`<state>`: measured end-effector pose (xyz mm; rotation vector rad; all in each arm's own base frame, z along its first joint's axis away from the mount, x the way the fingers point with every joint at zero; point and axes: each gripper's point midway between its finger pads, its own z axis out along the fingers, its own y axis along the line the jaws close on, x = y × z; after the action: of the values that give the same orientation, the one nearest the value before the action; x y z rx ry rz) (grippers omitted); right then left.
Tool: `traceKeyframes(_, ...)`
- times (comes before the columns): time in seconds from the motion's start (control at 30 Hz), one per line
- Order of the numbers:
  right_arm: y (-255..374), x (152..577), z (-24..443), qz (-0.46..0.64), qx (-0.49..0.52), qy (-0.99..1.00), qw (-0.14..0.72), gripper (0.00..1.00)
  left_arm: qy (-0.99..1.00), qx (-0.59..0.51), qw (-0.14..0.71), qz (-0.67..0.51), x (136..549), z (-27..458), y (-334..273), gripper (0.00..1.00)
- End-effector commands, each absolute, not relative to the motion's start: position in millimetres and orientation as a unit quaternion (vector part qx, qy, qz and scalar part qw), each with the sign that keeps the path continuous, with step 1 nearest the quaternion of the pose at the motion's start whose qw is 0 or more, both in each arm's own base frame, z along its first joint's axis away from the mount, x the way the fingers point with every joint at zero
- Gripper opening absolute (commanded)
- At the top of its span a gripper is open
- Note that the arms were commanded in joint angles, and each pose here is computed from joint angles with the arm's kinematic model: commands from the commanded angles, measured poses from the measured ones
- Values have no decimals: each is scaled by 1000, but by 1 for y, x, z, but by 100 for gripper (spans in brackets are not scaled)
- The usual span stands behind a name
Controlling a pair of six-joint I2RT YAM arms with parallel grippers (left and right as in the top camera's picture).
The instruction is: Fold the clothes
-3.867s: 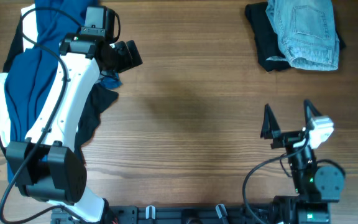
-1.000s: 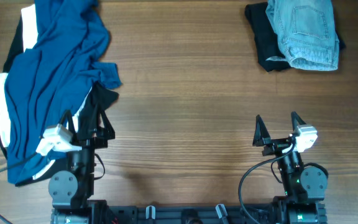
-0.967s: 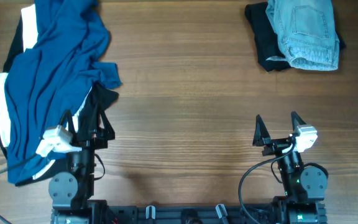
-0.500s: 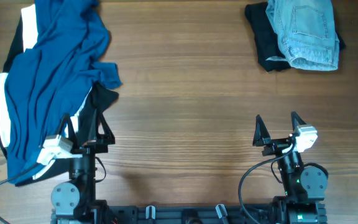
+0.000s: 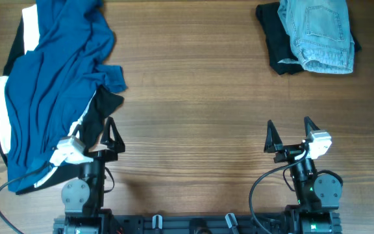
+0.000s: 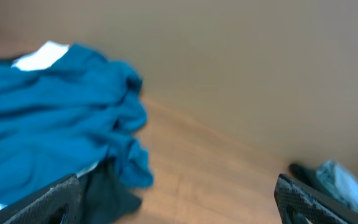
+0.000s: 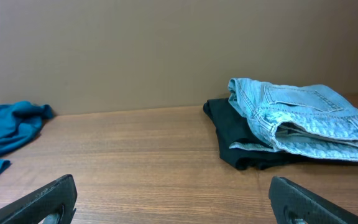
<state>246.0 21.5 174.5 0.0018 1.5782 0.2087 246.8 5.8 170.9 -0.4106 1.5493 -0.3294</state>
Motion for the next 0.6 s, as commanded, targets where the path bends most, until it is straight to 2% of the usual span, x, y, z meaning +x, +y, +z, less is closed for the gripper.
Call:
traceKeyframes(0.0, 21, 247, 174, 92, 5, 709, 699, 100, 711, -167, 670, -132, 246, 158, 5, 100)
traceKeyframes(0.57, 20, 247, 174, 92, 5, 709, 699, 100, 714, -155, 670, -132, 246, 158, 2, 100)
